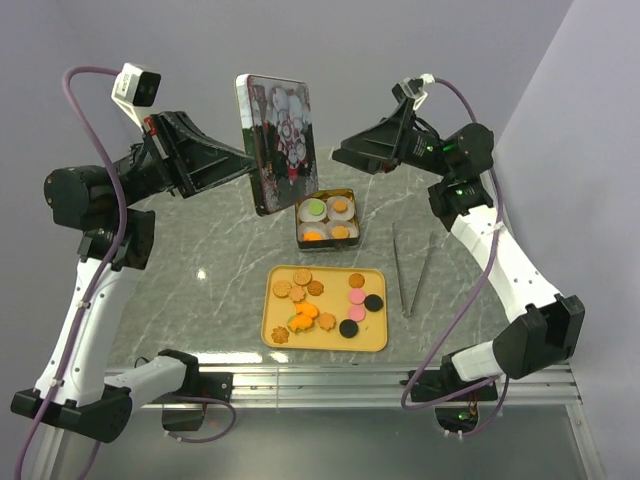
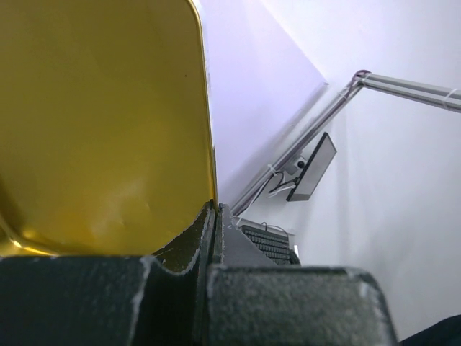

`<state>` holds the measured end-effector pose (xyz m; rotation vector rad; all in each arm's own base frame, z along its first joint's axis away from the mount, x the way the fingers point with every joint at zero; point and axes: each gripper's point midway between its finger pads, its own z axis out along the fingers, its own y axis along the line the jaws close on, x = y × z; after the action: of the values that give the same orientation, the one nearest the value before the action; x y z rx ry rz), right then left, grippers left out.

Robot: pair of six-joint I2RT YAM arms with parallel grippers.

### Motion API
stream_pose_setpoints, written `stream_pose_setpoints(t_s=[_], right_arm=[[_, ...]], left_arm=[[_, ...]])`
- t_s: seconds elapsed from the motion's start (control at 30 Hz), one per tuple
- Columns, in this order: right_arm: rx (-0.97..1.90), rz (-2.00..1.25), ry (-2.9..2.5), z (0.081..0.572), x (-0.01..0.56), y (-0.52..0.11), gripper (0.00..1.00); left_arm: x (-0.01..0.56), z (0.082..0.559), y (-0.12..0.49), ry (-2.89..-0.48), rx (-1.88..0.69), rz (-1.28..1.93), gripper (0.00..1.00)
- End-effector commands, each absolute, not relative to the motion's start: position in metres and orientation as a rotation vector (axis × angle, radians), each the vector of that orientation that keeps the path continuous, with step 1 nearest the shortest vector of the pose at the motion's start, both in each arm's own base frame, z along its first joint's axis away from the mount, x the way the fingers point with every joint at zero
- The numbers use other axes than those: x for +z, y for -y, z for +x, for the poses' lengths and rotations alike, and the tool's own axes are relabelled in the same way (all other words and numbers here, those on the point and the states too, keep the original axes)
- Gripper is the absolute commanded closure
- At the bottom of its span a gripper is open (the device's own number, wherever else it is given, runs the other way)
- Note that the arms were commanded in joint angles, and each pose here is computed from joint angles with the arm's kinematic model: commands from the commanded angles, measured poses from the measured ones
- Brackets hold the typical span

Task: Pack the cookies

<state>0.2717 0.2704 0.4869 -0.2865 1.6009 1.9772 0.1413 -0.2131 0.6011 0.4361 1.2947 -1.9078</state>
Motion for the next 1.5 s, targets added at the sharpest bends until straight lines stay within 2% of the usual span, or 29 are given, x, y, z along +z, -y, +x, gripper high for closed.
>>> stream_pose_setpoints(t_s=[0.0,0.5,0.6,0.7,0.73,0.8,0.83,0.93,1.03,1.2,1.3,1.4,1.47], right_arm=[[1.984,-0.413,-1.480,0.249,0.520,-0.273,0.00],[2.061,-0.539,-1.419,0.214,0.566,-0.307,0.02],[2.081,-0.533,-1.411,0.207,0.569,-0.306,0.10],[2.099,-0.536,-1.380,0.196,0.575,-0.299,0.22],[2.101,-0.537,-1.377,0.193,0.575,-0.297,0.31],[2.102,-0.538,-1.373,0.186,0.575,-0.292,0.40],[2.101,-0.541,-1.364,0.182,0.576,-0.290,0.49],[2.107,-0.541,-1.337,0.172,0.583,-0.284,0.60],[2.119,-0.552,-1.304,0.164,0.594,-0.279,0.69],[2.083,-0.584,-1.300,0.154,0.599,-0.275,0.78],[2.060,-0.572,-1.331,0.155,0.592,-0.275,0.83],[2.045,-0.544,-1.366,0.159,0.582,-0.275,0.98],[2.011,-0.517,-1.396,0.164,0.575,-0.274,1.00]], left_arm=[[0.615,0.118,0.206,-1.177,-1.925,0.521,0.99],[0.616,0.108,0.197,-1.006,-2.077,0.527,0.99],[0.616,0.107,0.196,-0.992,-2.085,0.533,0.99],[0.614,0.107,0.195,-0.986,-2.084,0.523,0.99],[0.613,0.107,0.195,-0.988,-2.086,0.516,0.99],[0.609,0.109,0.196,-1.013,-2.080,0.498,0.99],[0.606,0.112,0.197,-1.034,-2.074,0.488,1.00],[0.596,0.120,0.200,-1.083,-2.059,0.447,1.00],[0.584,0.131,0.203,-1.134,-2.068,0.396,1.00],[0.563,0.156,0.210,-1.240,-2.052,0.290,0.93],[0.549,0.168,0.213,-1.302,-2.036,0.238,0.87],[0.536,0.177,0.215,-1.349,-2.028,0.190,0.78],[0.526,0.184,0.217,-1.384,-2.014,0.151,0.75]])
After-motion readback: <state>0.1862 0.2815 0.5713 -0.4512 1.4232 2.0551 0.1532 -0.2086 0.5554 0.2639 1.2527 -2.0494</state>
